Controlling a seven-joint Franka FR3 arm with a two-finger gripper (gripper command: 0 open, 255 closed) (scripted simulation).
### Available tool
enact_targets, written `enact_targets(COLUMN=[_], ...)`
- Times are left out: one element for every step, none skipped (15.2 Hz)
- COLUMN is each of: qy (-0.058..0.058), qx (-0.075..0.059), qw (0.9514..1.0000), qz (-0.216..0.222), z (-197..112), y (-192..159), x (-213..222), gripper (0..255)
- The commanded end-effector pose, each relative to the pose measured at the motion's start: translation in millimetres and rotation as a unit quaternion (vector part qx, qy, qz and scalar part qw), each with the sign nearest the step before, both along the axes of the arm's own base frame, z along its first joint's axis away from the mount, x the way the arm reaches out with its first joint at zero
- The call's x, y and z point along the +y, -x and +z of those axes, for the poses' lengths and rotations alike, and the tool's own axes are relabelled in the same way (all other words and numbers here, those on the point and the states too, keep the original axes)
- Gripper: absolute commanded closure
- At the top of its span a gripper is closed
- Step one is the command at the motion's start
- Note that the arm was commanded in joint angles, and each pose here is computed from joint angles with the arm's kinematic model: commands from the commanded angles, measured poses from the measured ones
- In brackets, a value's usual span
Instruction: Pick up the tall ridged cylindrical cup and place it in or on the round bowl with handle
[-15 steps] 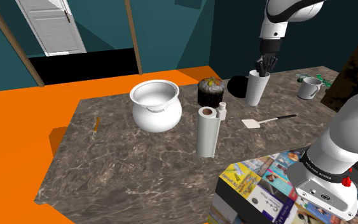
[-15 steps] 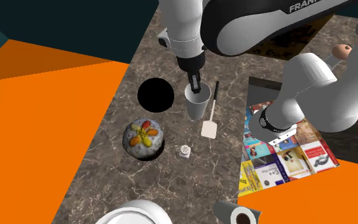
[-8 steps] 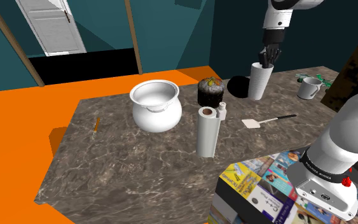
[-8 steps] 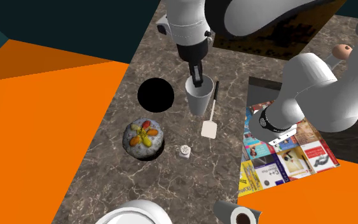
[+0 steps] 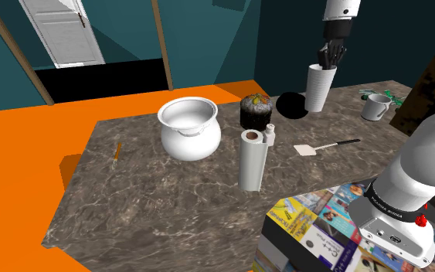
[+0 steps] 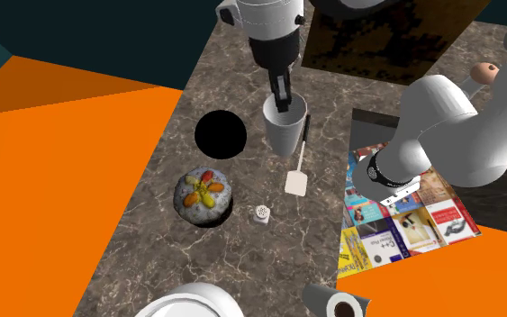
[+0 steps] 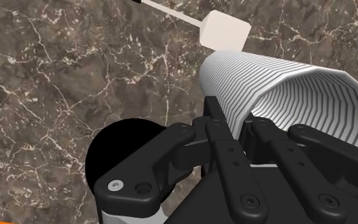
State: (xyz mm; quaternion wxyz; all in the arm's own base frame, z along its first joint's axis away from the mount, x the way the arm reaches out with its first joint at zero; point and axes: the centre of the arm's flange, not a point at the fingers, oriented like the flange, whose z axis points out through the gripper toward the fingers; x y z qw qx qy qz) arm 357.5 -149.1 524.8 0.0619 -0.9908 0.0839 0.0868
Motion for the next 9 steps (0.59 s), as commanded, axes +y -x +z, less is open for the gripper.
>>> enact_targets(qy=[0.000,0.000,0.000,0.000,0.000,0.000,0.000,0.000,0.000], qx=[0.000,0.000,0.000,0.000,0.000,0.000,0.000,0.000,0.000], qw=[1.0000,1.0000,1.0000,1.0000,1.0000,1.0000,1.0000,1.0000,1.0000], qz=[0.000,0.000,0.000,0.000,0.000,0.000,0.000,0.000,0.000], z=[12,17,19,23,26,30,33,37,40], y=[-1,-1,-1,-10,-19,-28,-37,-46,-55], x=[0,0,0,-9,-18,-27,-36,-45,-54], gripper=[255,255,255,255,255,255,255,255,255])
